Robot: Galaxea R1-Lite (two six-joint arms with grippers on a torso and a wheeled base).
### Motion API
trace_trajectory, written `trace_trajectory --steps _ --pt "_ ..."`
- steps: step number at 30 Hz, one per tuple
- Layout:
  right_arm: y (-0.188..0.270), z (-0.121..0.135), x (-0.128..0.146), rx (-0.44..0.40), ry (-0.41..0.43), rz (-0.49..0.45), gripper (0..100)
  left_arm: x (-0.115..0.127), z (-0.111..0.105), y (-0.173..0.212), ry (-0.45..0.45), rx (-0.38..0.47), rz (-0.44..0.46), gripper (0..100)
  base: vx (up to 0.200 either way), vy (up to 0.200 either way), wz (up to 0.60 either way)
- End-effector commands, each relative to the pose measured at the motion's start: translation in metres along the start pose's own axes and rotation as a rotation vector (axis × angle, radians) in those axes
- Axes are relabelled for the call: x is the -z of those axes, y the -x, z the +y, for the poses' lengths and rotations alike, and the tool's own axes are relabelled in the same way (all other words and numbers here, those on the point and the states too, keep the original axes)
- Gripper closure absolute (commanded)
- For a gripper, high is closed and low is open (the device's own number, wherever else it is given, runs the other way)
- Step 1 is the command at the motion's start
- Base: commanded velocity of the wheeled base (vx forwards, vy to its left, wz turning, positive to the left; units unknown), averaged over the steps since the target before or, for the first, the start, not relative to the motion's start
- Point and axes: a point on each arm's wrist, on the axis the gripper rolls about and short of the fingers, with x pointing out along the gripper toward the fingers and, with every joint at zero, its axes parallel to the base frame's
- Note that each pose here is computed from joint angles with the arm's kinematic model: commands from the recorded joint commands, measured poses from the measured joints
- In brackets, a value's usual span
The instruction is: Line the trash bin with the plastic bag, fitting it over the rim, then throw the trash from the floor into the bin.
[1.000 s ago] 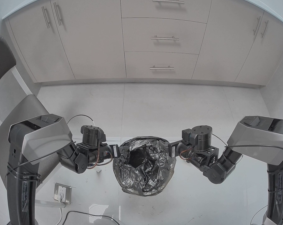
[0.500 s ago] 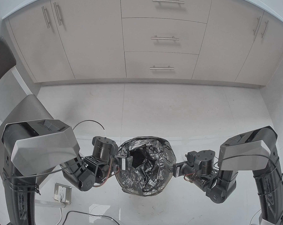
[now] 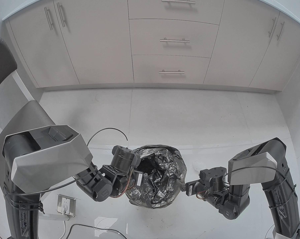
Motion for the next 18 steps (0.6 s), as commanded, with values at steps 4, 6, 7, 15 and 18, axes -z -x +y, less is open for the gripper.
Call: trace_trajectory --steps 4,6,7,15,18 --pt "-0.002 -0.001 0.0 0.0 0.0 -0.013 0 -0.004 -0.03 -0.002 -0.043 0.001 -0.024 0 0.0 0.0 0.0" --pt "-0.003 -0.001 0.001 0.0 0.0 -0.013 0 0.002 -0.031 -0.009 -0.057 -0.005 -0.008 0 0.0 0.0 0.0" --pt "-0.003 -0.001 0.001 0.0 0.0 -0.013 0 0.006 -0.03 -0.012 -0.065 -0.009 0.002 0 0.0 0.0 0.0" --pt "-0.002 -0.001 0.0 0.001 -0.001 -0.016 0 0.023 -0.017 -0.028 -0.099 -0.064 0.059 0 0.0 0.0 0.0" --pt "-0.002 -0.001 -0.002 0.0 -0.004 -0.02 0 0.024 -0.015 -0.026 -0.099 -0.068 0.063 0 0.0 0.0 0.0"
